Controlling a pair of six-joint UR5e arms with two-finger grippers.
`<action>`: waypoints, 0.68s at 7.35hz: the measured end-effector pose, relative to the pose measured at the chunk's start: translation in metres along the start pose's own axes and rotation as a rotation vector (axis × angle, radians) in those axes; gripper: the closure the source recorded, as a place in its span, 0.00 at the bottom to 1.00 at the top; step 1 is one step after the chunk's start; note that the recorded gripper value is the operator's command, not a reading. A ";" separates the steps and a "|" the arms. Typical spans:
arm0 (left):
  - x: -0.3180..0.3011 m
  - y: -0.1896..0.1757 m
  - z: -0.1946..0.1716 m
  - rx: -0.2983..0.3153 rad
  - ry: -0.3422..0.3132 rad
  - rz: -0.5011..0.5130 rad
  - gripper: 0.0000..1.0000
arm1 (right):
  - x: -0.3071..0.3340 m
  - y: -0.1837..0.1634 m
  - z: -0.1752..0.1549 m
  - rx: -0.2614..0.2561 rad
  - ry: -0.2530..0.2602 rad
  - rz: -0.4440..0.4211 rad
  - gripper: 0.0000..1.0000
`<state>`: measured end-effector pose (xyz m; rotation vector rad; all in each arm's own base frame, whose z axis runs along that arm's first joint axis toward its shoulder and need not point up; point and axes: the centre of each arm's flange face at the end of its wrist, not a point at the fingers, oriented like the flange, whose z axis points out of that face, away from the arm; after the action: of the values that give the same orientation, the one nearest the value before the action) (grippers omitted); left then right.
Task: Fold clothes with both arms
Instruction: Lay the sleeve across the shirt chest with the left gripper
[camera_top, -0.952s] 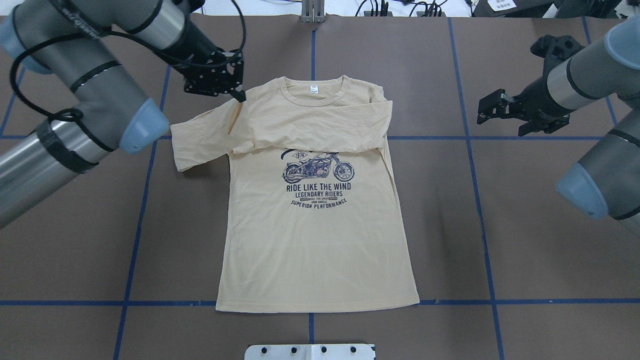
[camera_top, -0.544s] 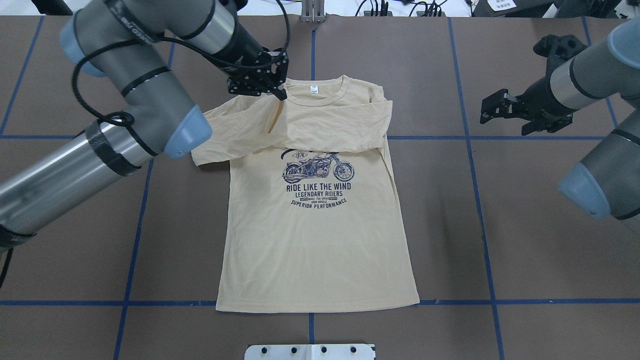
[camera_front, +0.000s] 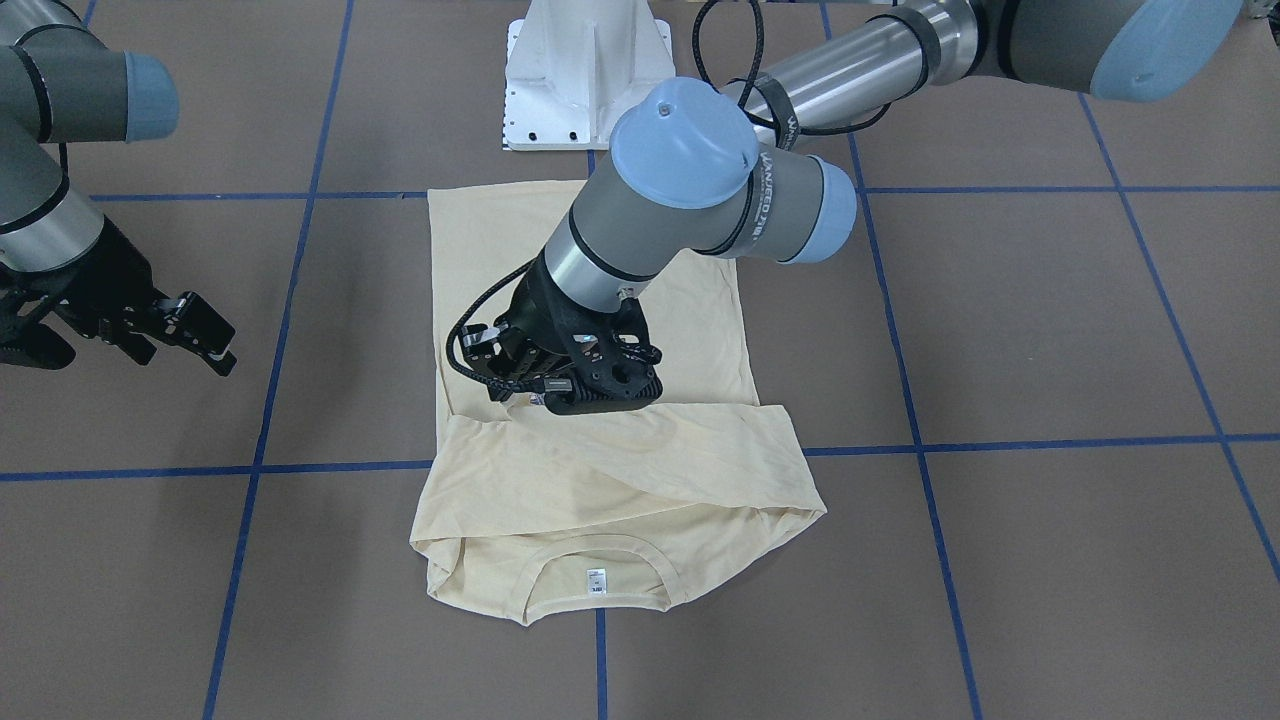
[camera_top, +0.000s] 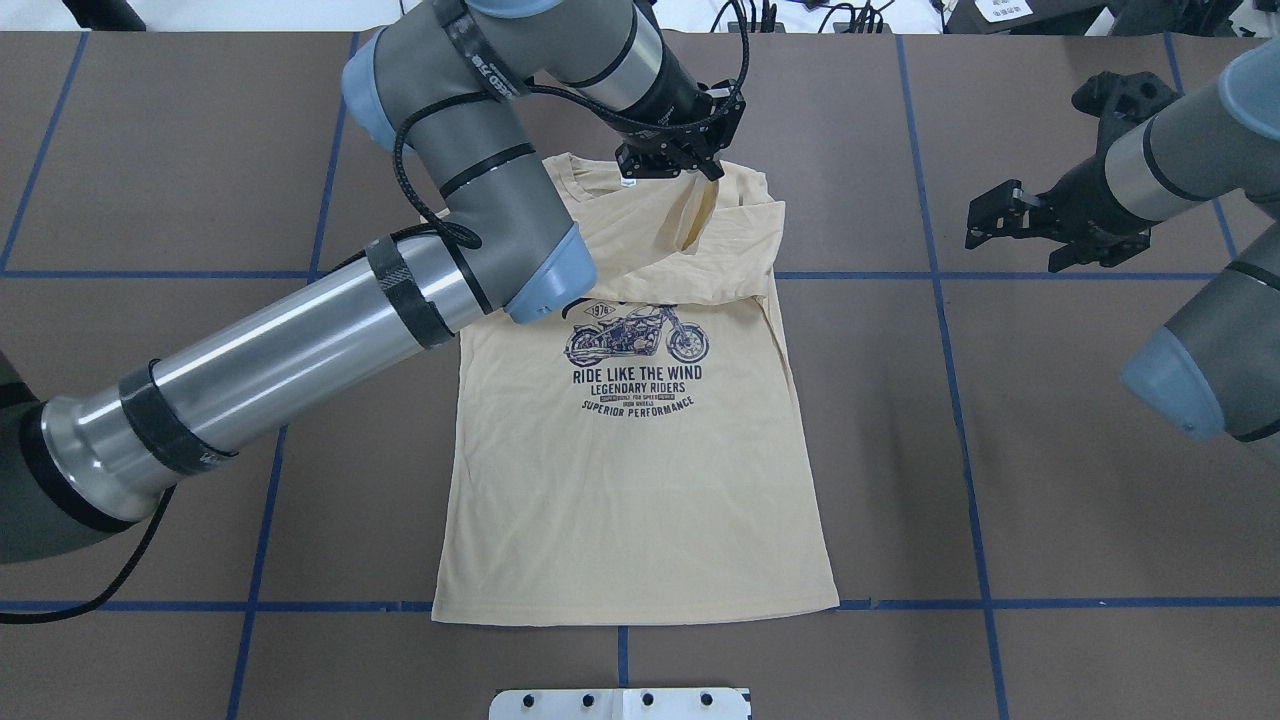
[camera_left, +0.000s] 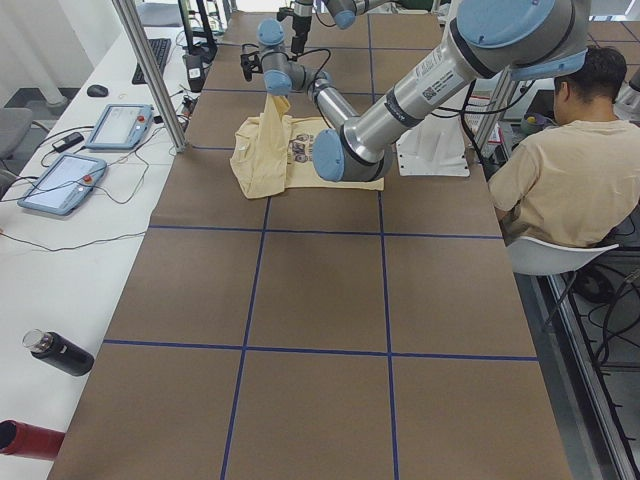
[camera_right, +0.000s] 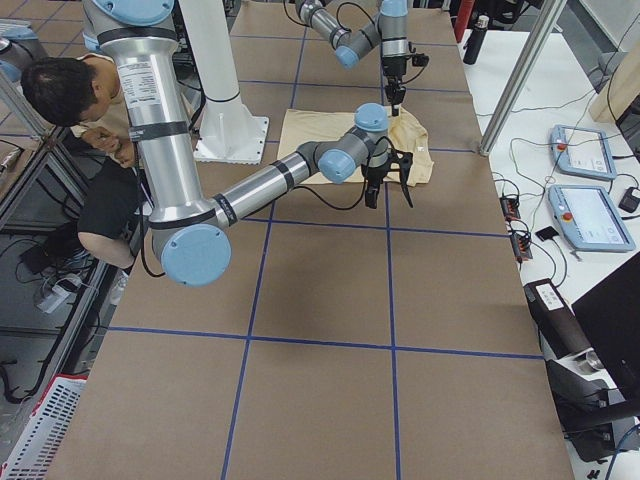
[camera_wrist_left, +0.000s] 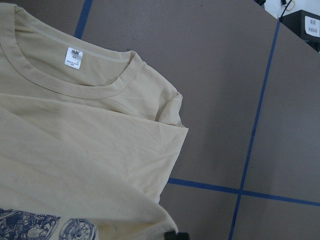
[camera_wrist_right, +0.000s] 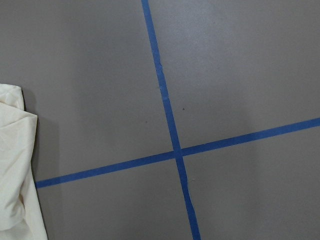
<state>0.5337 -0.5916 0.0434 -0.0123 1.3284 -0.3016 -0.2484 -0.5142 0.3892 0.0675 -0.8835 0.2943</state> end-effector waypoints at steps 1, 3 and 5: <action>0.004 0.007 0.015 0.015 0.005 -0.001 1.00 | 0.000 0.000 0.000 0.001 0.001 0.001 0.01; 0.008 0.025 0.043 0.028 0.004 0.003 1.00 | 0.004 -0.001 0.000 0.001 0.004 0.001 0.01; 0.009 0.049 0.071 0.030 0.007 -0.005 0.79 | 0.013 -0.003 0.001 0.001 0.015 -0.017 0.01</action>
<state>0.6134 -0.5579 0.0432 0.0104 1.3310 -0.3261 -0.2406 -0.5139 0.4003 0.0737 -0.8680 0.2790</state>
